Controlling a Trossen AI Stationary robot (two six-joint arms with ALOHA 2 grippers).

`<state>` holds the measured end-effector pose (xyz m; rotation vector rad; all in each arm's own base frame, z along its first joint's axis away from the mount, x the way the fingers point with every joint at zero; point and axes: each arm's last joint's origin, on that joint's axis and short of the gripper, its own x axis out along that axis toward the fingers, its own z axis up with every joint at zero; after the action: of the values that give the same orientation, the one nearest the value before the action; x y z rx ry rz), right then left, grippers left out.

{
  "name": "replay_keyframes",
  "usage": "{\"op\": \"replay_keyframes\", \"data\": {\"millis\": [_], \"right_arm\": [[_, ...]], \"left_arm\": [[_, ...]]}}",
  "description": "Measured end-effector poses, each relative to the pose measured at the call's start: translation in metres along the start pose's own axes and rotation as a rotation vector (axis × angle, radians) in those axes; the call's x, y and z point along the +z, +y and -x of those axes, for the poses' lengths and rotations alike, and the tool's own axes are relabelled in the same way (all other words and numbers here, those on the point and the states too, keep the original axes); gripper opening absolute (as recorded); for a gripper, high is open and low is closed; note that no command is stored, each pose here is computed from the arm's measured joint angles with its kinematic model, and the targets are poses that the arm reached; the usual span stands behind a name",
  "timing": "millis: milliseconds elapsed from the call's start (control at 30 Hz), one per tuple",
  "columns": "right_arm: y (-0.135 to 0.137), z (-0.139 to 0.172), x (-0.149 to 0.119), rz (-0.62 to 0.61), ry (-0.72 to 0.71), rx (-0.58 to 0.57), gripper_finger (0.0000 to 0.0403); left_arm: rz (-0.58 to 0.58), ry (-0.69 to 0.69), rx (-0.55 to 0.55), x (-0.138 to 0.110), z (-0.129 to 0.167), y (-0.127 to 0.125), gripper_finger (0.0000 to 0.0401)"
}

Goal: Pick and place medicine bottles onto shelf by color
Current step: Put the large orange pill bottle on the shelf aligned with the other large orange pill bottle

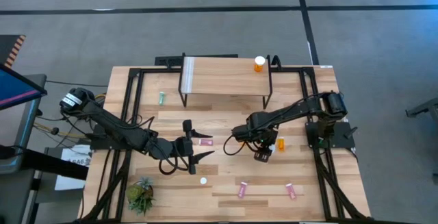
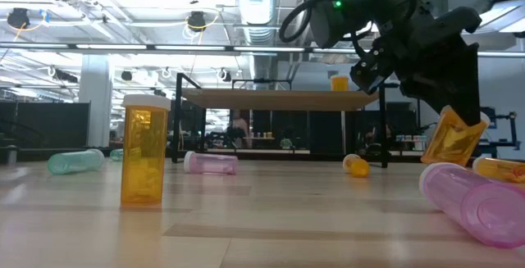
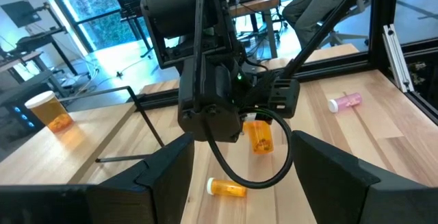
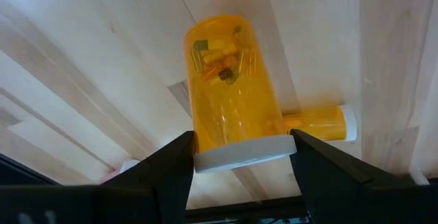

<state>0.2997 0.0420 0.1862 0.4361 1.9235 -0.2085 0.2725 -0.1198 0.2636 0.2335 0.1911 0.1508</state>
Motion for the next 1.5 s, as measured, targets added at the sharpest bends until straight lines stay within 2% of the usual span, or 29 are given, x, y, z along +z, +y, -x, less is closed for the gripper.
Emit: {"op": "replay_keyframes", "data": {"millis": [633, 733, 1067, 1400, 1500], "right_arm": [[0.0006, 0.0001, -0.0007, 0.007, 0.02, 0.032, 0.0259], [0.0006, 0.0002, -0.0005, 0.008, 0.023, 0.042, 0.0281], [0.0007, 0.0002, -0.0004, 0.008, 0.022, 0.042, 0.0392], [0.0, 0.0002, -0.0018, 0.009, 0.035, 0.035, 0.0382], [-0.003, 0.0008, -0.0052, 0.058, 0.081, 0.034, 0.0383]], "left_arm": [[0.0, 0.0, 0.0, 0.0, 0.0, 0.0, 0.0233], [0.0, 0.0, 0.0, 0.0, -0.0001, 0.0001, 0.0233], [0.0, 0.0, 0.0, 0.0, 0.0, 0.0, 0.0233], [0.0, 0.0, 0.0, 0.0, 0.0, 0.0, 0.0233], [0.0, 0.0, 0.0, 0.0, -0.0001, 0.0001, 0.0233]]}}
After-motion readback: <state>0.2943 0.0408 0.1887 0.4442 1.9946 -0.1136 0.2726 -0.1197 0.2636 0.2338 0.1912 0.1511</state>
